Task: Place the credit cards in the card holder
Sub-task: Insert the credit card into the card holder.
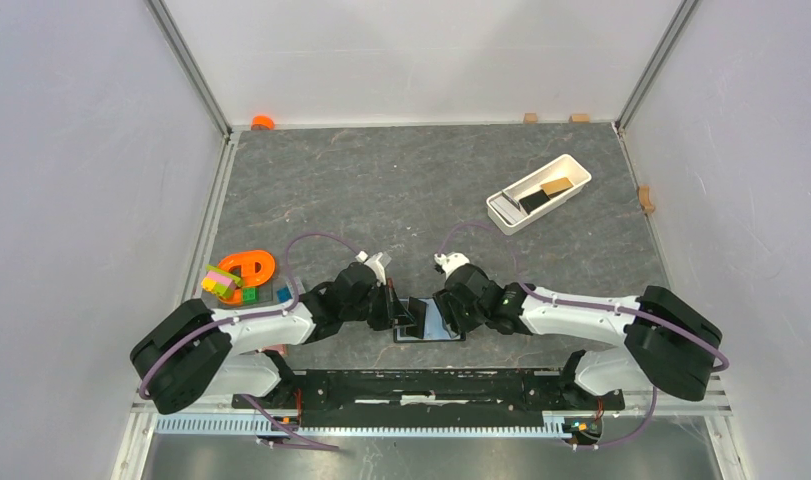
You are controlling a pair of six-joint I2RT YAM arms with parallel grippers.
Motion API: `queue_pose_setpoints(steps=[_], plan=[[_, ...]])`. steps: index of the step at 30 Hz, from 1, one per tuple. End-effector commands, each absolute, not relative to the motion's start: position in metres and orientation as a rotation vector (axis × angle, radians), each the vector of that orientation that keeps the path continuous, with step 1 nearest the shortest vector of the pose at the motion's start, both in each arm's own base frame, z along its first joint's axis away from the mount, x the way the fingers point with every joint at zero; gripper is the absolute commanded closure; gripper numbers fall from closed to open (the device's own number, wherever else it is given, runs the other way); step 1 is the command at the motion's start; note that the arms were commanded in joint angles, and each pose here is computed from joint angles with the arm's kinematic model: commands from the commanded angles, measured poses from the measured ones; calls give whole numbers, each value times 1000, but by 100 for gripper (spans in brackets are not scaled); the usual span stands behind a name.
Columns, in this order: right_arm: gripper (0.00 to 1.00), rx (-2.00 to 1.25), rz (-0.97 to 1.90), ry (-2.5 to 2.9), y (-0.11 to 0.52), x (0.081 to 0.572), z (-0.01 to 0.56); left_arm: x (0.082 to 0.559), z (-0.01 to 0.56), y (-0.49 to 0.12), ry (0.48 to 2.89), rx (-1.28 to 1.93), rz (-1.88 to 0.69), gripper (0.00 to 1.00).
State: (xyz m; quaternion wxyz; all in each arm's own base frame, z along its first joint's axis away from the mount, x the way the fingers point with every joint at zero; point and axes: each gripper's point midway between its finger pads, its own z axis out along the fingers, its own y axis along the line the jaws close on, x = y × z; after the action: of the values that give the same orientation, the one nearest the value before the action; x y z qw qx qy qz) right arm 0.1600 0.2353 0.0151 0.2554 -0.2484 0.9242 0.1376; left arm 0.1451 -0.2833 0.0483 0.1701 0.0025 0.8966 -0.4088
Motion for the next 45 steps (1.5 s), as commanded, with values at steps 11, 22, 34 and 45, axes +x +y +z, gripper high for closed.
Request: queue_pose_setpoints(steps=[11,22,34,45], plan=[[55,-623,283,2553,222,159,5,149,53,-292,2504,-28,-1232,98],[56,-615,262,2566,218,158,1,147,45,-295,2516,-88,-1278,98],[56,-611,248,2574,215,156,-2,150,50,-293,2478,-144,-1298,98],[56,-609,239,2577,213,156,-2,146,56,-299,2470,-139,-1364,98]])
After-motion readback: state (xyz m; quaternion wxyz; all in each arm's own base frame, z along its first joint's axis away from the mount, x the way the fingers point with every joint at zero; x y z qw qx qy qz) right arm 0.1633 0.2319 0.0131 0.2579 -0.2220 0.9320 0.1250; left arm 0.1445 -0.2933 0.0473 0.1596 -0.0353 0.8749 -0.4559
